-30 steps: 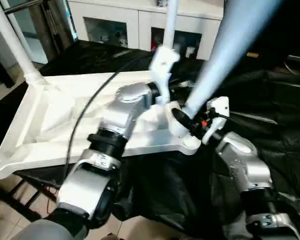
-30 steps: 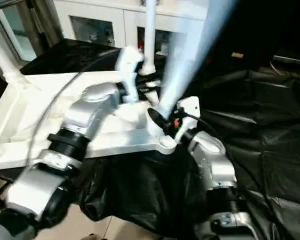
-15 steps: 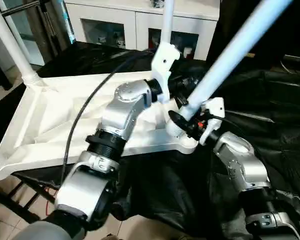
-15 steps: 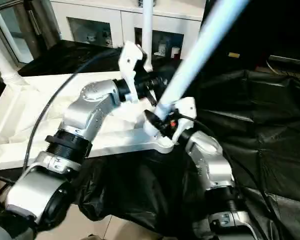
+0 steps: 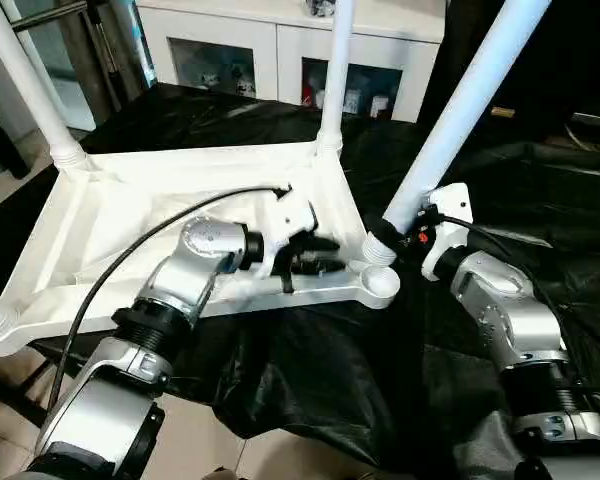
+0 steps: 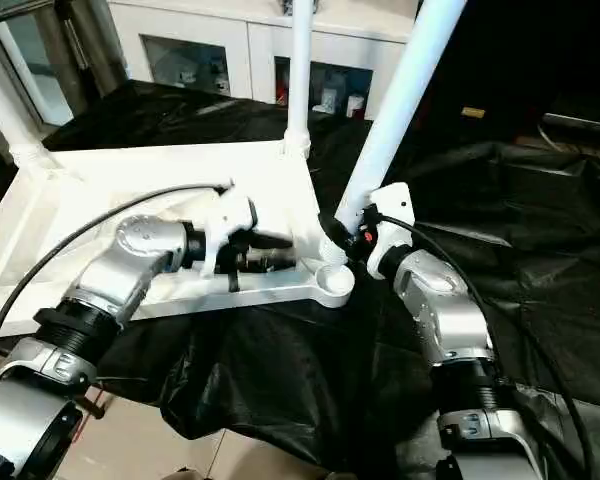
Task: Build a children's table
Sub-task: Insert table leg to table base
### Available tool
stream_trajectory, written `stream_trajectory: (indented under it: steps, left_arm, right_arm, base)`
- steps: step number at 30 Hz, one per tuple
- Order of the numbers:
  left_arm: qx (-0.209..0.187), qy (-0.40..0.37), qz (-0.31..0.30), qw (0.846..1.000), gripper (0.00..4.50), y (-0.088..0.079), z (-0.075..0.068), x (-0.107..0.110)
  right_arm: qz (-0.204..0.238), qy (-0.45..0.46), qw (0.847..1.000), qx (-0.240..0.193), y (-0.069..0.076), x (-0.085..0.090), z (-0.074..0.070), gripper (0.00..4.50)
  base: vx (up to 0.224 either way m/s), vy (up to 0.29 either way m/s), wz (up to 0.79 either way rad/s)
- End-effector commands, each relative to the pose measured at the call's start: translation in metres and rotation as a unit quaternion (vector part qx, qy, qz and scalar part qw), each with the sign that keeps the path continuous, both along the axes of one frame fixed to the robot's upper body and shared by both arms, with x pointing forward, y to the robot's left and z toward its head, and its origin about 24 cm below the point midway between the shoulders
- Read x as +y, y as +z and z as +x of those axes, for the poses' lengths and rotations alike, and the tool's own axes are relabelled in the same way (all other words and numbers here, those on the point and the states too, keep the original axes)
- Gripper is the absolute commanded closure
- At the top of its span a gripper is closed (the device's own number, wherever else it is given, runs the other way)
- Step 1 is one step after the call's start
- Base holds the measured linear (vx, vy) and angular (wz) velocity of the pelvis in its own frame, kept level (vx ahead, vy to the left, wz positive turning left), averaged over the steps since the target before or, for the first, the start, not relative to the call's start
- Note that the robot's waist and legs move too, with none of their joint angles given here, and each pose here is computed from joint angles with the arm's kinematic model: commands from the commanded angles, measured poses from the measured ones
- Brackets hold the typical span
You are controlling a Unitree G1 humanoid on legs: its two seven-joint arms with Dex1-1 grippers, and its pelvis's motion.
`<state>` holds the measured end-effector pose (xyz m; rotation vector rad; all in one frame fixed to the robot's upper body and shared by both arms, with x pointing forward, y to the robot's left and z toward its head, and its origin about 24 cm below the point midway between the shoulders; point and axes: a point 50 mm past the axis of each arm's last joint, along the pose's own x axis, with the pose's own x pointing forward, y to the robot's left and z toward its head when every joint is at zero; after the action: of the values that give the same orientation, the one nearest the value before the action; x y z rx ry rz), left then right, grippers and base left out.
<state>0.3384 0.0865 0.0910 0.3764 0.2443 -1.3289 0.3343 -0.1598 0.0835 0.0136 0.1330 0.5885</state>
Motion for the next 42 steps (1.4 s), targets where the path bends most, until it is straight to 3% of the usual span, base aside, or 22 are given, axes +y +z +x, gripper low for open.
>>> stream_trajectory:
  steps: [1,4,6,17,22,24,27,31,42]
  left_arm:
    - [0.009,-0.011,0.012,1.000,3.23,-0.007,-0.003,-0.001]
    - [0.025,-0.022,0.038,0.999,3.40,-0.022,-0.008,0.001]
    - [0.027,-0.025,0.049,0.998,3.74,-0.026,-0.009,0.001]
    - [0.011,-0.007,0.081,0.997,4.50,-0.034,-0.003,0.007]
    - [0.010,-0.002,0.059,0.998,4.50,-0.029,0.000,0.007]
    - [0.023,-0.001,0.047,0.999,4.08,-0.027,0.000,0.008]
    - [0.018,-0.005,0.051,0.999,4.05,-0.027,0.001,0.009]
    - [-0.002,0.007,0.068,0.998,3.67,-0.030,0.003,0.013]
    - [0.020,0.009,0.085,0.996,3.66,-0.044,-0.001,0.017]
  right_arm:
    - [-0.007,0.007,1.000,0.003,0.002,0.000,0.000,2.62]
    - [-0.008,0.011,1.000,0.006,0.002,0.000,-0.002,2.62]
    - [-0.008,0.012,1.000,0.007,0.002,0.000,-0.002,2.62]
    - [-0.012,0.019,1.000,0.009,0.003,0.001,-0.004,2.62]
    - [-0.010,0.026,1.000,0.007,0.004,0.003,-0.005,2.62]
    - [-0.010,0.027,1.000,0.007,0.004,0.003,-0.005,2.62]
    - [-0.010,0.029,0.999,0.007,0.004,0.004,-0.005,2.62]
    - [-0.008,0.038,0.999,0.006,0.006,0.007,-0.005,2.62]
    - [-0.009,0.041,0.999,0.009,0.005,0.007,-0.006,2.62]
  base:
    - [0.000,0.000,0.00]
    - [0.000,0.000,0.00]
    - [0.000,0.000,0.00]
    - [0.000,0.000,0.00]
    - [0.000,0.000,0.00]
    - [0.000,0.000,0.00]
    - [0.000,0.000,0.00]
    - [0.000,0.000,0.00]
    - [0.000,0.000,0.00]
